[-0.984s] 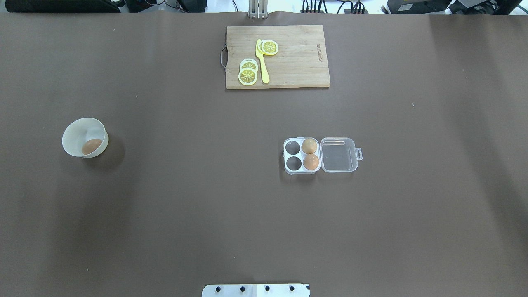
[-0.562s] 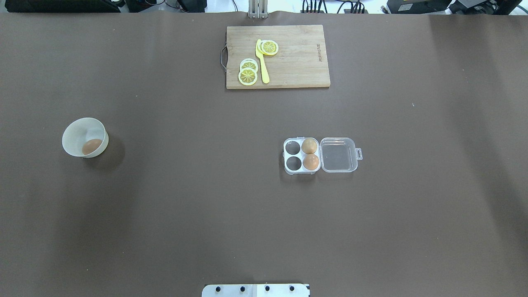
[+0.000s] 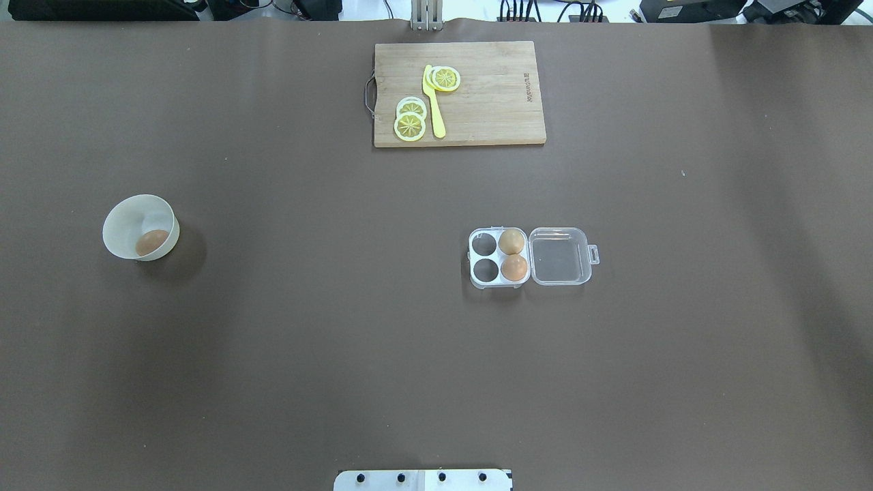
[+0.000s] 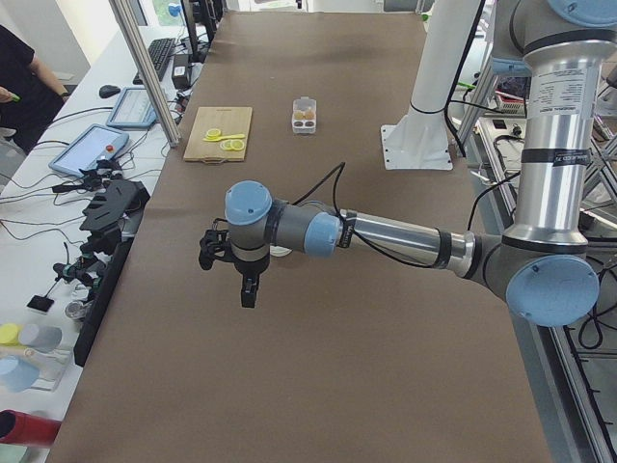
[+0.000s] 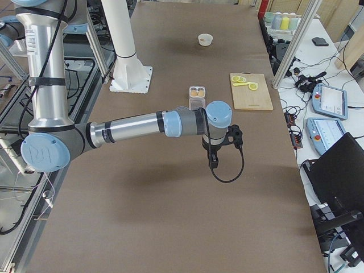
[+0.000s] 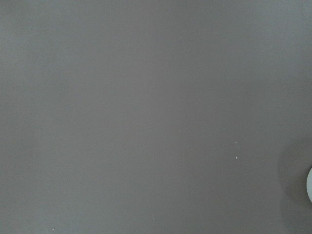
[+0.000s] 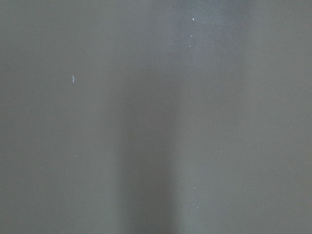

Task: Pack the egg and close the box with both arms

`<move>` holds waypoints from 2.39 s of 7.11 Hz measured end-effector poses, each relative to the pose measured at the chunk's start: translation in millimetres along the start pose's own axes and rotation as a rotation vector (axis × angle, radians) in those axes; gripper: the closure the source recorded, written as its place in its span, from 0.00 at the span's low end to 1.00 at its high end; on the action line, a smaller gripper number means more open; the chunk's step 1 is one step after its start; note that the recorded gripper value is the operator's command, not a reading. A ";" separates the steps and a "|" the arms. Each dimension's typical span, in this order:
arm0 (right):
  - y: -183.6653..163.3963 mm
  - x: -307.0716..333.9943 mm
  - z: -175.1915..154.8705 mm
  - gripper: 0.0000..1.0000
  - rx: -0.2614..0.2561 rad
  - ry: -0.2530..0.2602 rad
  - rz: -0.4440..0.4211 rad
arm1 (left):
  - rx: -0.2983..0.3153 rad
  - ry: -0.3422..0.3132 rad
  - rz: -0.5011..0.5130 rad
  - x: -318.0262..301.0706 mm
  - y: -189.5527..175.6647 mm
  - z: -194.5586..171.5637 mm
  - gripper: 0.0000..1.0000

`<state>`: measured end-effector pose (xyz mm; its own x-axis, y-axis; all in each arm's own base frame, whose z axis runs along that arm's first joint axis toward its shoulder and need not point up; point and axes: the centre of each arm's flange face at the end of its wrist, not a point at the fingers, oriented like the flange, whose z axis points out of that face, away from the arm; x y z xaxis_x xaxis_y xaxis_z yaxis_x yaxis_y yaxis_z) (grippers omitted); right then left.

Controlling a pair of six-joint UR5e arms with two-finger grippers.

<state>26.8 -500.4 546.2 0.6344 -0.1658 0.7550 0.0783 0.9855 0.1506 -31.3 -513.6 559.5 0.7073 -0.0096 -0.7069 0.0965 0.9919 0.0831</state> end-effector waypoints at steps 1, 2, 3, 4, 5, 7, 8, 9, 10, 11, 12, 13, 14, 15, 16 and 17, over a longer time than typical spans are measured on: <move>0.3 0.1 0.2 0.00 0.000 0.003 -0.001 | 0.007 0.008 -0.022 14.9 -6.4 2.6 0.02; 1.7 0.2 0.5 0.00 0.000 0.003 -0.002 | 0.011 0.025 -0.043 39.5 -9.9 14.1 0.03; 1.6 -0.4 -0.1 0.00 0.002 0.004 -0.003 | 0.023 0.057 -0.076 73.3 -10.0 30.6 0.03; 0.6 -1.2 -0.9 0.00 0.004 0.007 -0.006 | 0.032 0.097 -0.112 108.0 -7.2 46.2 0.06; -0.8 -2.4 -1.6 0.00 0.005 0.007 -0.008 | 0.026 0.131 -0.132 142.4 -5.2 61.1 0.11; -2.2 -4.4 -0.3 0.00 0.003 0.001 -0.010 | -0.007 0.147 -0.102 194.8 -2.0 92.2 0.11; -2.8 -5.5 1.2 0.00 0.000 -0.002 -0.011 | -0.015 0.134 -0.068 219.3 1.0 108.6 0.11; -3.6 -6.7 2.4 0.00 -0.002 -0.004 -0.012 | -0.025 0.122 -0.035 241.3 3.7 125.4 0.13; -4.1 -7.8 3.2 0.00 -0.004 -0.005 -0.014 | -0.037 0.115 -0.012 254.7 6.2 138.6 0.16; -4.3 -8.5 3.7 0.00 -0.005 -0.006 -0.015 | -0.047 0.110 0.001 259.9 9.0 146.8 0.19; -4.6 -9.3 4.1 0.00 -0.005 -0.006 -0.016 | -0.055 0.106 0.006 260.0 11.7 151.5 0.21; -4.9 -10.3 4.8 0.00 -0.007 -0.007 -0.017 | -0.061 0.101 0.010 258.4 13.6 155.4 0.21; -5.5 -11.3 5.7 0.00 -0.009 -0.007 -0.019 | -0.068 0.097 0.020 257.6 14.9 160.5 0.22; -5.9 -11.5 6.5 0.00 -0.010 -0.007 -0.019 | -0.076 0.093 0.030 258.2 16.0 165.8 0.22; -6.0 -11.4 6.9 0.00 -0.011 -0.007 -0.019 | -0.083 0.090 0.037 259.8 17.2 170.3 0.22; -6.0 -11.5 7.2 0.00 -0.012 -0.007 -0.019 | -0.087 0.084 0.042 261.3 19.0 175.1 0.22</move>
<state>13.5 -504.7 541.3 0.6272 -0.1852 0.7565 0.0996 0.9824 0.1579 277.9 -519.5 499.4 0.6480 0.0389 -0.7607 0.0046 0.9985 0.0550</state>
